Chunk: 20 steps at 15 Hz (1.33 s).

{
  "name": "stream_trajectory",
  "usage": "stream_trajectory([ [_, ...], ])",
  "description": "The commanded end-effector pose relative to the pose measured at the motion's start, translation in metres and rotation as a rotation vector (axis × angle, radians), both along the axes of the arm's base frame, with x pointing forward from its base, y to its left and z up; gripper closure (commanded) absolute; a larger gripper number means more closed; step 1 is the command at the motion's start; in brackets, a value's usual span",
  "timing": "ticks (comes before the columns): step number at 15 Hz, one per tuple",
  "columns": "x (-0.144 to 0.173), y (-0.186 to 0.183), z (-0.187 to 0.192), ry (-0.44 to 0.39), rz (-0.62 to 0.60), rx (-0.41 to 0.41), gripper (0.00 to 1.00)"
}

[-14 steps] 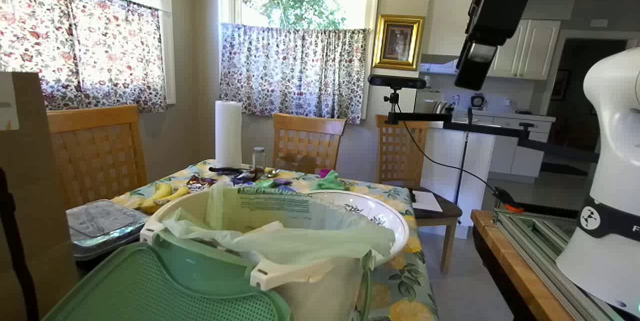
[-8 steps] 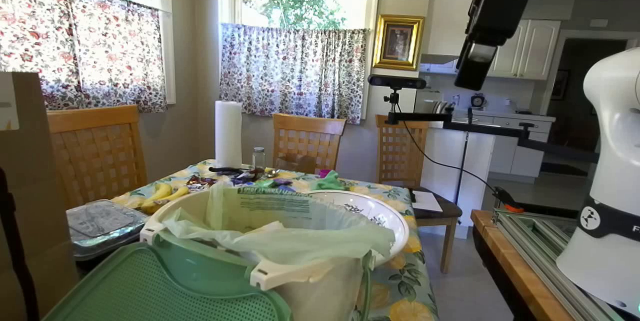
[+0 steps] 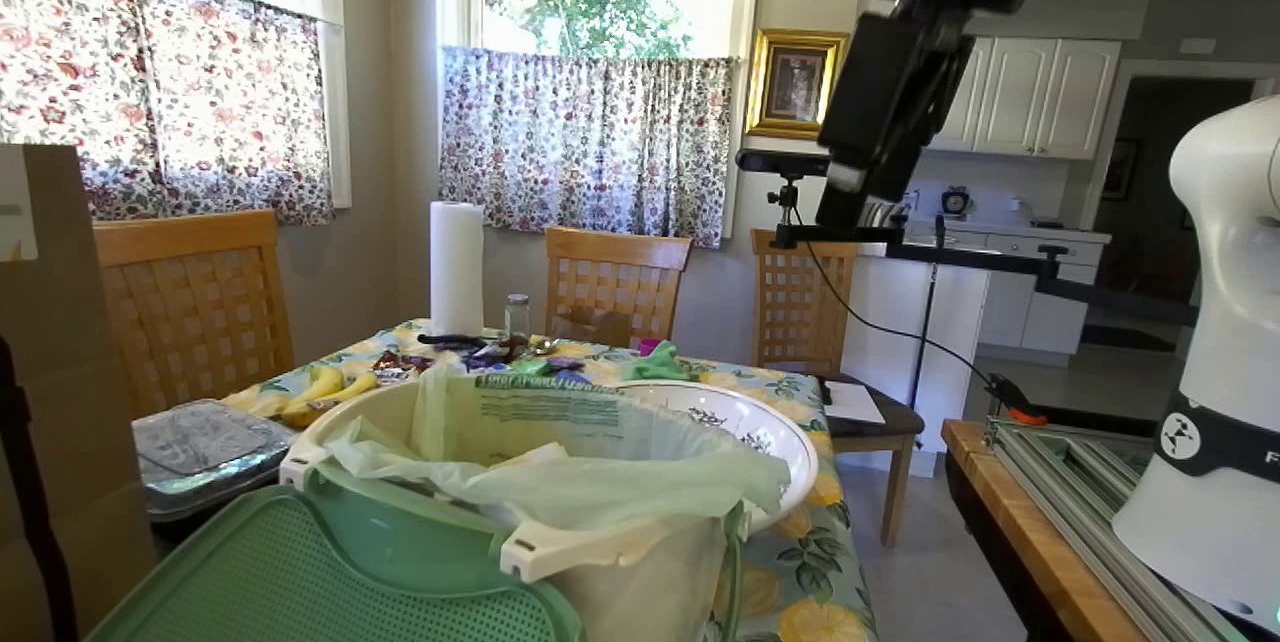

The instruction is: Stir in the bowl, then remove the sponge from the bowl

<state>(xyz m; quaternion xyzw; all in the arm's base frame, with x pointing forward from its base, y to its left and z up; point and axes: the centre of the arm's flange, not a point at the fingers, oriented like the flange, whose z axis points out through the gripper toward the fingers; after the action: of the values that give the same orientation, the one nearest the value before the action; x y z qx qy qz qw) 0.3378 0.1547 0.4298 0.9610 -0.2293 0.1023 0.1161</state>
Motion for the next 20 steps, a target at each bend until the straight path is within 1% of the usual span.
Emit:
stream_trajectory([
  [1,0.003,-0.022,-0.064,-0.047,-0.074,0.033,0.0],
  [4,-0.01,-0.046,-0.094,-0.051,-0.063,0.099,0.0],
  [5,-0.01,-0.053,-0.096,-0.06,-0.067,0.112,0.0],
  [7,-0.011,-0.066,-0.092,-0.059,-0.038,0.149,0.0],
  [8,-0.013,-0.074,-0.094,-0.048,-0.004,0.164,0.0],
  [9,-0.017,-0.079,-0.093,-0.017,0.059,0.17,0.0],
  [10,-0.018,-0.082,-0.092,-0.001,0.07,0.161,0.0],
  [11,0.023,-0.058,-0.073,-0.029,0.009,0.146,0.0],
  [13,0.025,-0.065,-0.073,-0.018,0.036,0.15,0.0],
  [15,0.025,-0.064,-0.074,-0.016,0.043,0.15,0.0],
  [16,0.024,-0.055,-0.071,-0.002,0.064,0.193,0.0],
  [17,0.026,-0.058,-0.078,0.051,0.018,0.185,0.0],
  [18,0.026,-0.067,-0.086,0.08,-0.043,0.165,0.0],
  [19,0.026,-0.082,-0.097,0.092,-0.113,0.132,0.0],
  [20,0.024,-0.098,-0.105,0.098,-0.167,0.121,0.0],
])
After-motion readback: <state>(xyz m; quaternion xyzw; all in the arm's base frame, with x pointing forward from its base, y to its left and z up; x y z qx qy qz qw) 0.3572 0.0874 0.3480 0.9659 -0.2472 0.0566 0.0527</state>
